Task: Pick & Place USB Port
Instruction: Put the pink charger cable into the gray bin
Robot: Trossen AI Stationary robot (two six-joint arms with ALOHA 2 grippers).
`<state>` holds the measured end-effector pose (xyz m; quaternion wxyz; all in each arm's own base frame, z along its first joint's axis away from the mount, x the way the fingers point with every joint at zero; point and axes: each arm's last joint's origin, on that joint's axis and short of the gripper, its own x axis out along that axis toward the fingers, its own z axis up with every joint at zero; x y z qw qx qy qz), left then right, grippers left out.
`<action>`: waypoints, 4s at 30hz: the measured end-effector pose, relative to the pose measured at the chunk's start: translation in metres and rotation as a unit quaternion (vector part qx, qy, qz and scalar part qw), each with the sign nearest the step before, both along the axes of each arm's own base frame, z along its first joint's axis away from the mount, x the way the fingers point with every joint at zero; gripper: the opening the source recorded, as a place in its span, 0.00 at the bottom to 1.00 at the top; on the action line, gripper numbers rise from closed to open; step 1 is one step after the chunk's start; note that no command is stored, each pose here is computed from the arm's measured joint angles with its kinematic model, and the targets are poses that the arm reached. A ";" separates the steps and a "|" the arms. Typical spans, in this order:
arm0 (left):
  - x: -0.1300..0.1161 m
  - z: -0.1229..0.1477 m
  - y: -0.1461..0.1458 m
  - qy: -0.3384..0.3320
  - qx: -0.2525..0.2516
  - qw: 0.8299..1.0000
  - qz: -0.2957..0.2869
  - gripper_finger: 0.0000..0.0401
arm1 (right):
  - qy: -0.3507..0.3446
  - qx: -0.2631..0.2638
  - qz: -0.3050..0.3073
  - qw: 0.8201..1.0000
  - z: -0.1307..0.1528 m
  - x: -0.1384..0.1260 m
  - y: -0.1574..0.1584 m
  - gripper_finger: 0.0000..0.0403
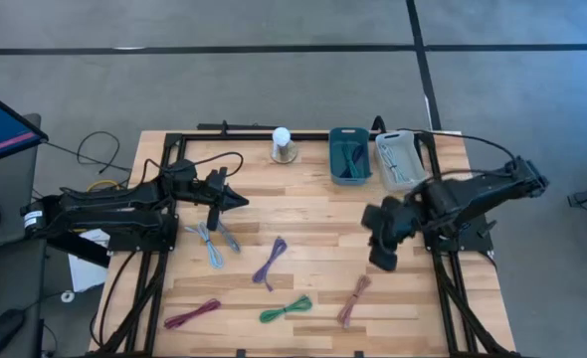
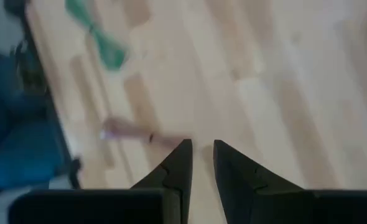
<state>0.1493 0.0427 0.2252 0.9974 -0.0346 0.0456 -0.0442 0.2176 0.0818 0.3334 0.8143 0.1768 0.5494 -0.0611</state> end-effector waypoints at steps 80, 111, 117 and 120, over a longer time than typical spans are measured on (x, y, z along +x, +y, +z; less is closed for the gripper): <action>0.000 0.001 0.000 -0.012 0.056 0.998 -0.004 0.03 | 0.193 0.006 0.152 0.969 -0.167 0.076 0.086 0.41; 0.000 0.001 0.000 -0.012 0.056 0.998 -0.004 0.03 | 0.172 0.033 0.140 0.975 -0.187 0.071 0.086 0.02; 0.000 0.001 0.000 -0.012 0.056 0.998 -0.004 0.03 | 0.173 0.033 0.140 0.974 -0.187 0.071 0.086 0.00; 0.000 0.001 0.000 -0.012 0.056 0.998 -0.004 0.03 | 0.169 0.032 0.145 0.974 -0.184 0.074 0.086 0.00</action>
